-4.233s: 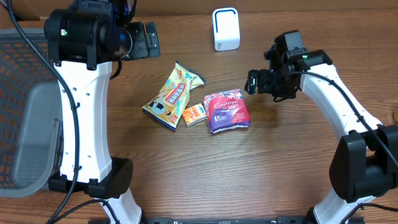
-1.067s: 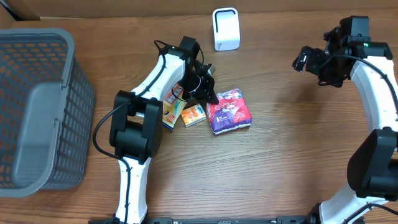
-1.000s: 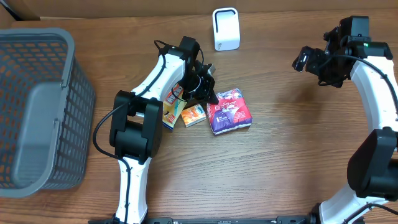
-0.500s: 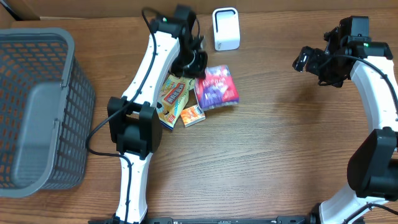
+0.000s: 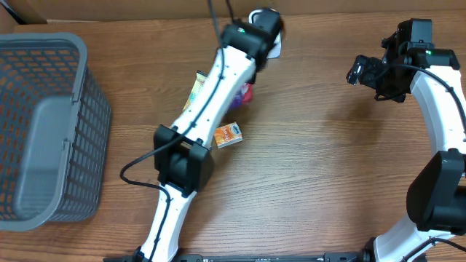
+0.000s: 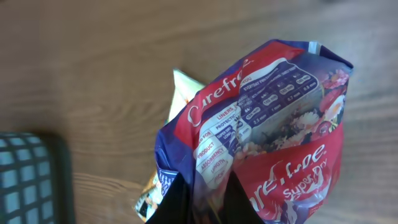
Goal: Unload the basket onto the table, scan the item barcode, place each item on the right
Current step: 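Lift the Carefree pack and set it down further right, then lower the right gripper onto the Carefree pack and grasp it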
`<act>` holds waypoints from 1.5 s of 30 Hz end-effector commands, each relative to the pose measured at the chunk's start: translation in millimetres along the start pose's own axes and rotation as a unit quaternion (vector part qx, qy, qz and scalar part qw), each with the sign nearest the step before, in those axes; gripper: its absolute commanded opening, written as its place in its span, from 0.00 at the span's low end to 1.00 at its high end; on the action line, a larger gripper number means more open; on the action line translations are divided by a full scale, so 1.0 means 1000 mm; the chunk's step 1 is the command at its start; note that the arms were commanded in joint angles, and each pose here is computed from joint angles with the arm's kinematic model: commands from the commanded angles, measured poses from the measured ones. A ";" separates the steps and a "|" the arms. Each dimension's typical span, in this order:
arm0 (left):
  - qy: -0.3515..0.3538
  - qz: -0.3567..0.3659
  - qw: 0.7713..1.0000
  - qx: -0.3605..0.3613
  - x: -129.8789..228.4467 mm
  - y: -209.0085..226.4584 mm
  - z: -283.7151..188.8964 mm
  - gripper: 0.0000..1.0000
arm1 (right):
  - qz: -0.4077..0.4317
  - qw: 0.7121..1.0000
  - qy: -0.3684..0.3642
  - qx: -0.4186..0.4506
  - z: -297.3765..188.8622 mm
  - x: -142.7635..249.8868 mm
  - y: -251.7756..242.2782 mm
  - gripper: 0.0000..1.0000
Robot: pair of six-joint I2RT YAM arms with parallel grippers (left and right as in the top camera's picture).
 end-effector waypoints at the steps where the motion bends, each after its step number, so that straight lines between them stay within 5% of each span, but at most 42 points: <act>1: -0.048 -0.032 0.997 -0.052 -0.010 0.000 -0.020 0.04 | -0.003 1.000 0.003 0.001 -0.002 0.003 0.000 1.00; 15: -0.021 -0.005 0.995 -0.098 0.053 -0.063 -0.008 0.04 | 0.042 0.999 -0.006 0.016 -0.027 -0.014 -0.032 1.00; 24: 0.053 0.020 0.996 0.067 0.093 -0.144 -0.030 0.04 | 0.087 0.995 -0.042 0.016 -0.072 -0.044 -0.063 1.00; 32: 0.130 0.061 0.957 0.253 0.122 -0.207 -0.059 0.15 | 0.098 0.994 -0.040 -0.022 -0.080 -0.047 -0.060 1.00; 39: 0.136 0.081 0.942 0.295 0.119 -0.211 -0.074 0.15 | 0.099 0.993 -0.026 -0.052 -0.080 -0.042 -0.050 1.00; 45: 0.089 0.035 0.954 0.285 0.068 -0.158 -0.094 0.19 | 0.092 0.987 0.004 -0.129 -0.083 -0.033 -0.021 1.00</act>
Point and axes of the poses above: each gripper's point midway between its finger pads, its own z axis out along the fingers, its own y axis along the line the jaws close on, x = y × z, the point moved 1 cm from there along -z, back along the fingers, and after that the axes turned 5 degrees about z, right-handed, at the moved point
